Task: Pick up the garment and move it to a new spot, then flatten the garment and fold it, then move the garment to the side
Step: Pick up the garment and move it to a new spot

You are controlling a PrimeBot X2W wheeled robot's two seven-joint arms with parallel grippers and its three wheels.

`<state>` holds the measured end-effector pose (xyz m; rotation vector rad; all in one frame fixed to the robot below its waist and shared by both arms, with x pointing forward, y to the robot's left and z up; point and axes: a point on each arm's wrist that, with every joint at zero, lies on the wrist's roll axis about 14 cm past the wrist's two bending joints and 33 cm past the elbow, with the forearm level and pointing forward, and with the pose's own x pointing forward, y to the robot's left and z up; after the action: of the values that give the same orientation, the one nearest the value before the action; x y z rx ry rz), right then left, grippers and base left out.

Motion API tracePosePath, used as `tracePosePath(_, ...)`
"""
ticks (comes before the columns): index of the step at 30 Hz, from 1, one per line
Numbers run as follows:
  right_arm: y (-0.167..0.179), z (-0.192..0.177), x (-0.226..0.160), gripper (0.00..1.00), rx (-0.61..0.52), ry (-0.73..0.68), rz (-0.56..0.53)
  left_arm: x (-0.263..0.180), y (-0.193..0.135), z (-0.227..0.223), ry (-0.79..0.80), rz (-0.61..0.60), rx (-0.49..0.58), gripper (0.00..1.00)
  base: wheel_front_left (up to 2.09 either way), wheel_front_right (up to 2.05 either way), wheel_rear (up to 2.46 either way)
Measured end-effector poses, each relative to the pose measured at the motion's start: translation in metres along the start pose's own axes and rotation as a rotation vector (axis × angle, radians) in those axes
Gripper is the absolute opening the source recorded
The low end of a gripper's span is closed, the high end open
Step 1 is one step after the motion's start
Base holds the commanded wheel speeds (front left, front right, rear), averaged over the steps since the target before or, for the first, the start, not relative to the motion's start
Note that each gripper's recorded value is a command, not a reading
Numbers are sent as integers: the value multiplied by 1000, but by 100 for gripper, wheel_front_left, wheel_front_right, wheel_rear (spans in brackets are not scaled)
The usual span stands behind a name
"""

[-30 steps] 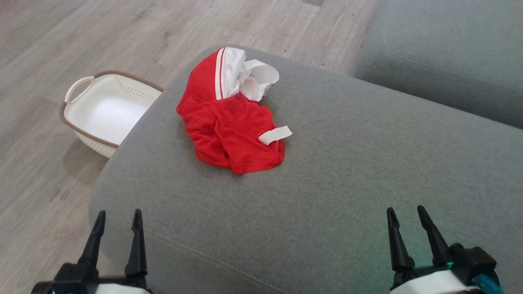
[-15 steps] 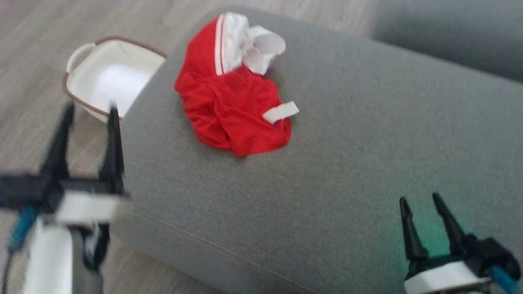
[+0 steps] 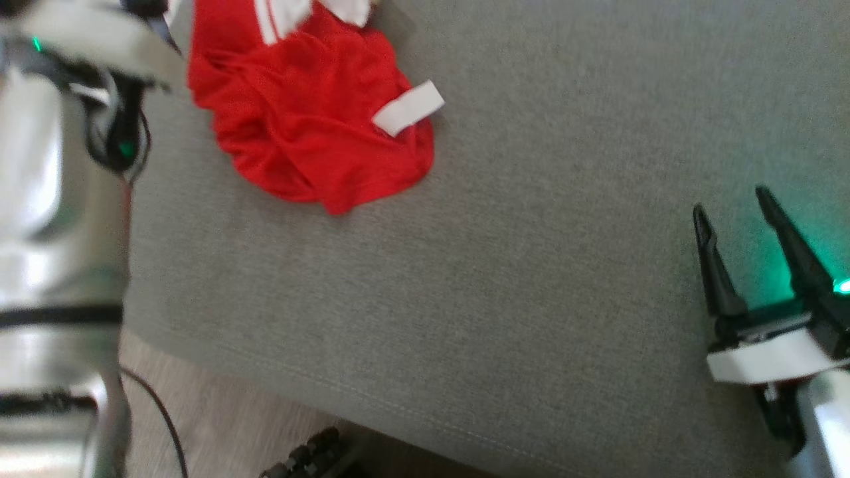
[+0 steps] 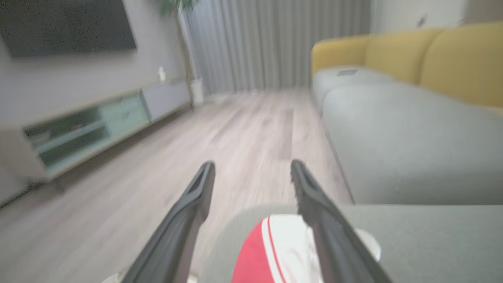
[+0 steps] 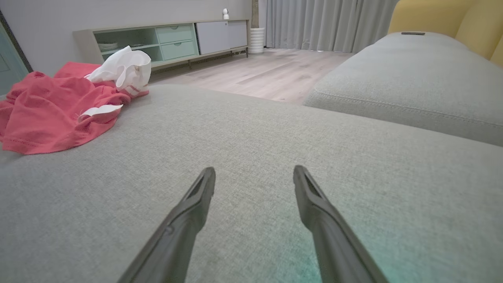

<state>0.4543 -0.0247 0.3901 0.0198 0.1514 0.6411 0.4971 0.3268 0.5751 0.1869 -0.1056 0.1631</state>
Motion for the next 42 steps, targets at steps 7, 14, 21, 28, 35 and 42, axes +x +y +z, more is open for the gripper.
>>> tracePosePath(7, -25, -2, 21, 100, -9, -66, -22, 47, -24, -110, 442, -20, -69, 100, 0, 0, 0)
tracePosePath(14, -49, 2, 20, 100, 16, -120, -89, 40, -65, -194, 725, -102, -100, 100, 0, 0, 0)
tracePosePath(21, -64, 14, 15, 100, 58, -162, -174, 50, -47, -199, 679, -91, -27, 0, 0, 0, 0)
tracePosePath(28, -63, 42, 4, 100, 76, -208, -218, 78, -46, -124, 391, -125, 4, 0, 0, 0, 0)
tracePosePath(35, -51, 84, -21, 100, 96, -284, -255, 94, -51, -7, 73, -169, -15, 0, 0, 0, 0)
tracePosePath(42, -47, 124, -65, 100, 94, -363, -323, 76, -95, 110, -221, -307, -66, 0, 0, 0, 0)
